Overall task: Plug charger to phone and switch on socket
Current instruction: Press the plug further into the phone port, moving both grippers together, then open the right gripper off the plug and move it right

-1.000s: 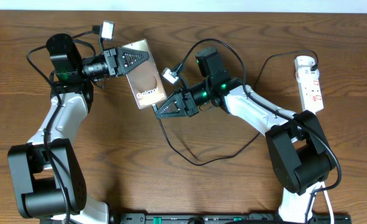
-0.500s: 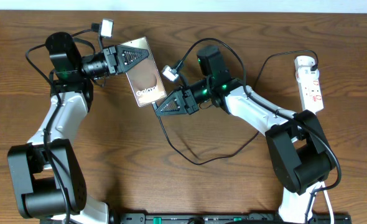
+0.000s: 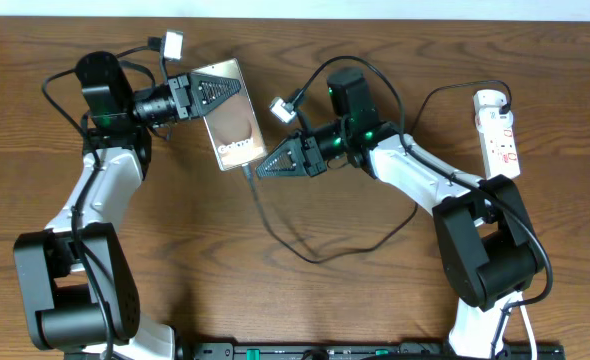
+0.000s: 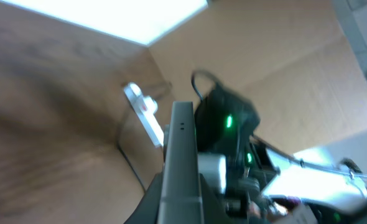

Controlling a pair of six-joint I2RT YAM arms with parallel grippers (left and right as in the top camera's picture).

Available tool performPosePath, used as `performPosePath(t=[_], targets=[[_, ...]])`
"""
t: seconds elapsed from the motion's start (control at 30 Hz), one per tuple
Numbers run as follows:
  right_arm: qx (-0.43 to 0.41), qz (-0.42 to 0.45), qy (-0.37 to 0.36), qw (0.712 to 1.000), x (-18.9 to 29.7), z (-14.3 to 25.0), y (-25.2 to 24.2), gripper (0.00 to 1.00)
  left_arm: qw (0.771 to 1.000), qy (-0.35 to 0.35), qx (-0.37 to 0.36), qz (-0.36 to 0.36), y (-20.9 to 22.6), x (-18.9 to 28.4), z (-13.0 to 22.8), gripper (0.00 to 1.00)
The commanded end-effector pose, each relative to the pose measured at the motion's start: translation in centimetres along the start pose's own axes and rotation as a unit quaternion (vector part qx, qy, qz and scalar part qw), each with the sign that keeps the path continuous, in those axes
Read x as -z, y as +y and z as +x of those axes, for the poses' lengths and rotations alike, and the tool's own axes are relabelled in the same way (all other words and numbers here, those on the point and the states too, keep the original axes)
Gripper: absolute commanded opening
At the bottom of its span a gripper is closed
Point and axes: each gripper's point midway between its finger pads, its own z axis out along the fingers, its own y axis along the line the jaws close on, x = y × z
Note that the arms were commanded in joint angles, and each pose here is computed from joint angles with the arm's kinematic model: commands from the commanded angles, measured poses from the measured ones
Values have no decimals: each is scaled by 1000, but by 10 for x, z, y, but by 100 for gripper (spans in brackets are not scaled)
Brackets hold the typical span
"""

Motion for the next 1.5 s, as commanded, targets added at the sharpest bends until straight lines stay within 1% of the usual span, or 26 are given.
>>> performPosePath(t=[0.0, 0.67, 0.73, 0.8, 0.83, 0.9, 0.93, 1.07, 1.17, 1.2, 1.27, 1.33, 1.4, 1.47], targets=[[46, 6, -6, 999, 2, -21, 15, 1, 997, 66, -7, 51, -14, -16, 31, 7], [46, 6, -6, 999, 2, -21, 15, 1, 997, 64, -7, 50, -14, -15, 31, 7], [46, 6, -6, 999, 2, -21, 15, 2, 997, 64, -7, 50, -14, -15, 31, 8], [46, 6, -6, 999, 2, -21, 15, 6, 997, 64, -7, 50, -14, -15, 31, 7], [46, 6, -6, 999, 2, -21, 15, 8, 997, 64, -7, 50, -14, -15, 31, 7], [46, 6, -6, 999, 2, -21, 15, 18, 997, 64, -7, 50, -14, -15, 31, 7], [46, 6, -6, 999, 2, -21, 15, 21, 997, 64, -7, 50, -14, -15, 31, 7], [47, 6, -6, 999, 2, -21, 15, 47, 997, 64, -7, 50, -14, -15, 31, 7], [46, 5, -6, 999, 2, -21, 15, 70, 997, 64, -7, 50, -14, -15, 31, 7], [48, 3, -5, 999, 2, -20, 16, 74, 997, 64, -7, 50, -14, -15, 31, 7], [48, 3, -5, 999, 2, -20, 16, 87, 997, 64, -7, 50, -14, -15, 31, 7], [48, 3, -5, 999, 2, -20, 16, 94, 997, 64, -7, 50, -14, -15, 31, 7], [48, 2, -5, 999, 2, -20, 16, 99, 997, 64, -7, 50, -14, -15, 31, 7], [48, -3, -2, 999, 2, -19, 18, 99, 997, 64, -7, 50, -14, -15, 31, 7]])
